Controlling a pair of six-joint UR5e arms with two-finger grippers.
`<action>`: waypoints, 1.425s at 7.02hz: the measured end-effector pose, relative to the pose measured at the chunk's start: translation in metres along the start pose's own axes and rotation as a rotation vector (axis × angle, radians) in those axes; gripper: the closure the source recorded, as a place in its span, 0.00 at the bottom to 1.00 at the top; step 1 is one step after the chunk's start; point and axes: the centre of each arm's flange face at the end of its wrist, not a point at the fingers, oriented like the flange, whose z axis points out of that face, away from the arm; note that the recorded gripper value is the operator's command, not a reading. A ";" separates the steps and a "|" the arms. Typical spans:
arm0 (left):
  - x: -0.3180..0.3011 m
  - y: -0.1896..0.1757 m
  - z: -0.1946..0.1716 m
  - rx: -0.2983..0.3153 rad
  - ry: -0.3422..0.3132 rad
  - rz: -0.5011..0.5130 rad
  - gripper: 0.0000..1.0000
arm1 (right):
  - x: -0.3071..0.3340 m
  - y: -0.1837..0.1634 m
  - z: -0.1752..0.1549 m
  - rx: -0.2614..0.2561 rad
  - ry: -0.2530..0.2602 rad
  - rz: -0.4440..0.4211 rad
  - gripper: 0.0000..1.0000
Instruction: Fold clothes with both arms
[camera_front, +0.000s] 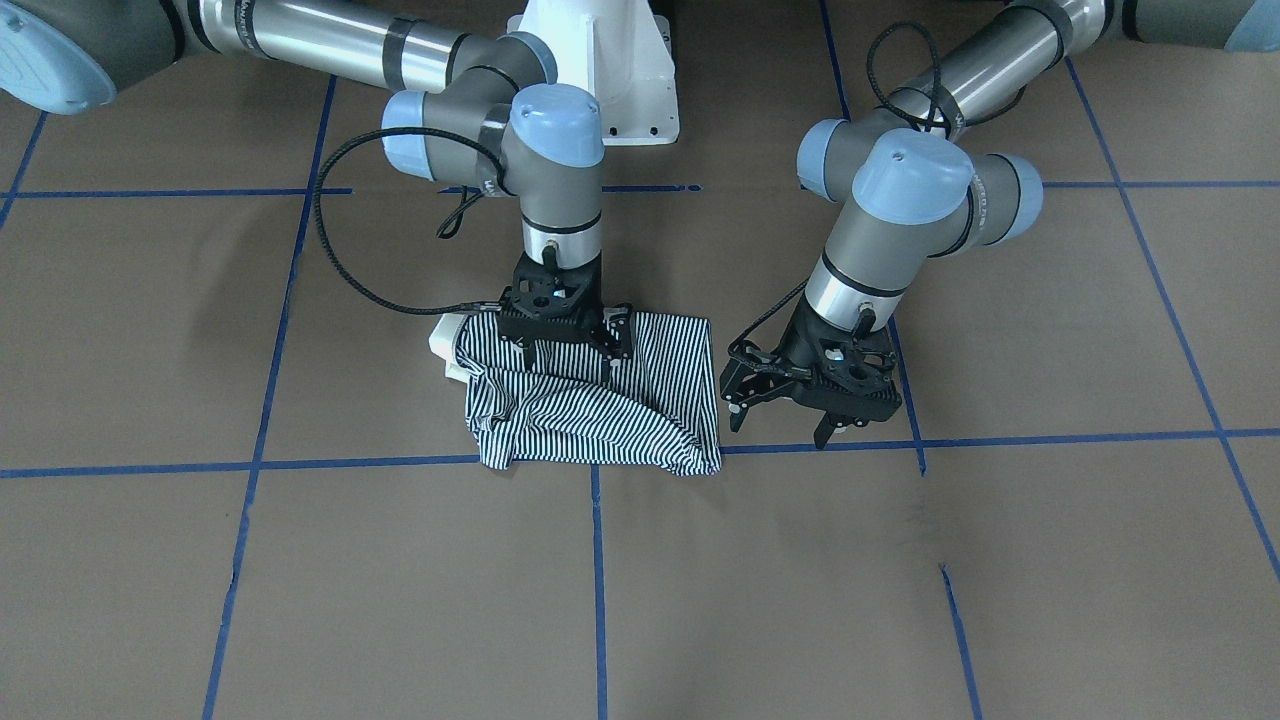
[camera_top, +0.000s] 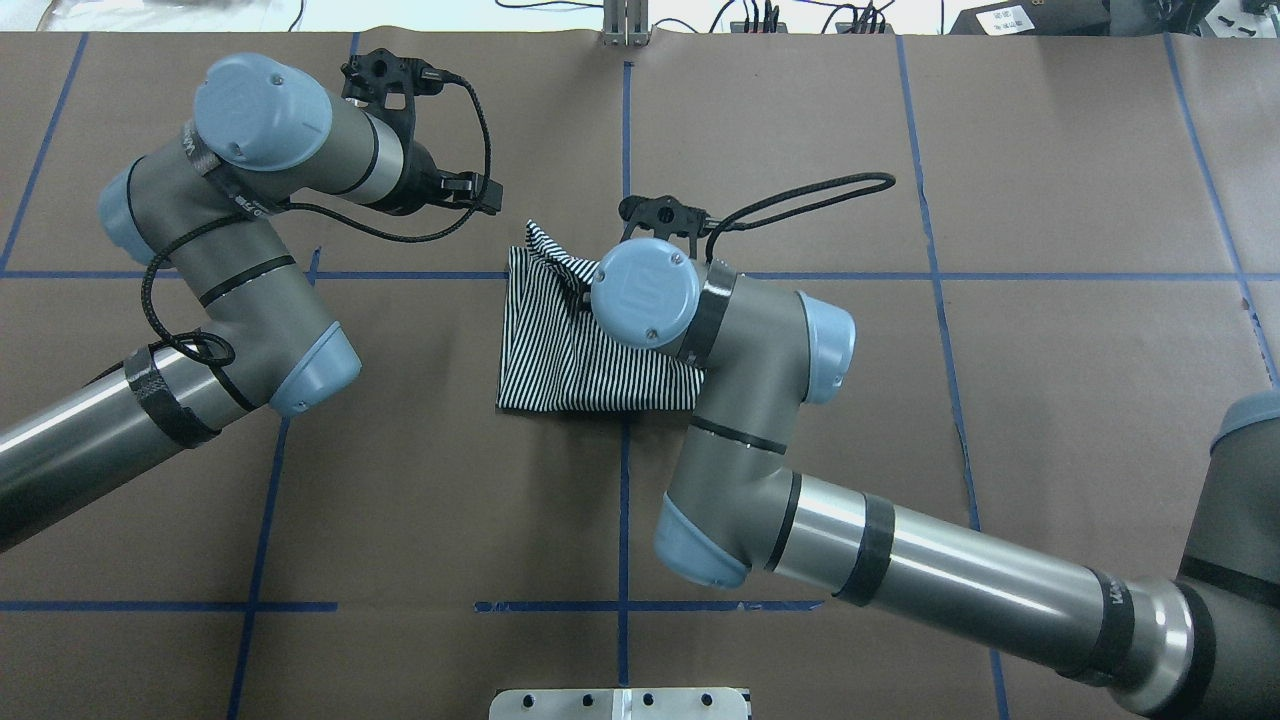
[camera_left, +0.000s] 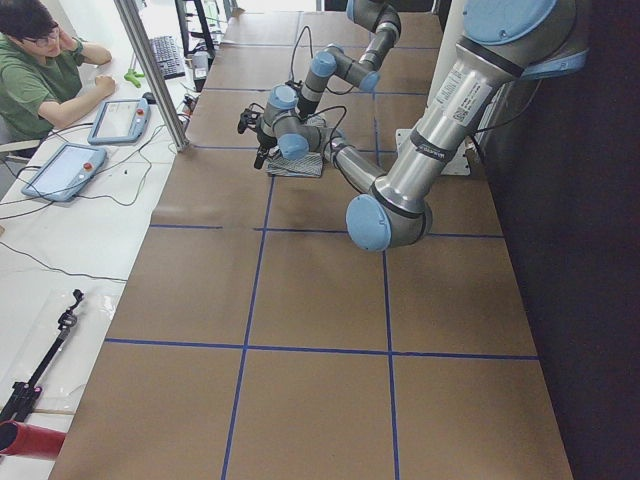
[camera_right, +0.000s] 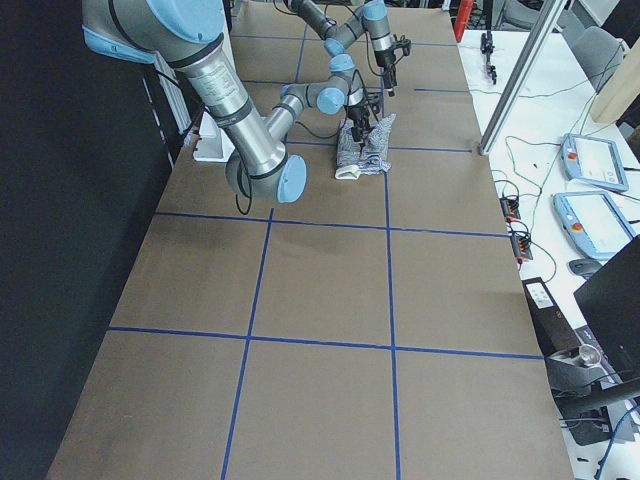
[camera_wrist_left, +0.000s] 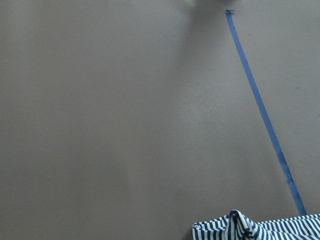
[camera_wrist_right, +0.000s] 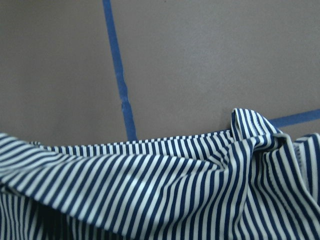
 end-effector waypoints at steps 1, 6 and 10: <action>-0.001 0.000 0.000 0.000 0.001 -0.002 0.00 | -0.003 0.021 0.005 0.013 0.024 -0.042 0.00; 0.000 0.001 -0.006 0.005 0.009 -0.015 0.00 | 0.030 -0.030 0.067 0.084 0.190 -0.130 0.00; 0.004 0.002 -0.010 0.008 0.017 -0.043 0.00 | 0.078 -0.157 0.079 0.103 0.218 -0.155 0.00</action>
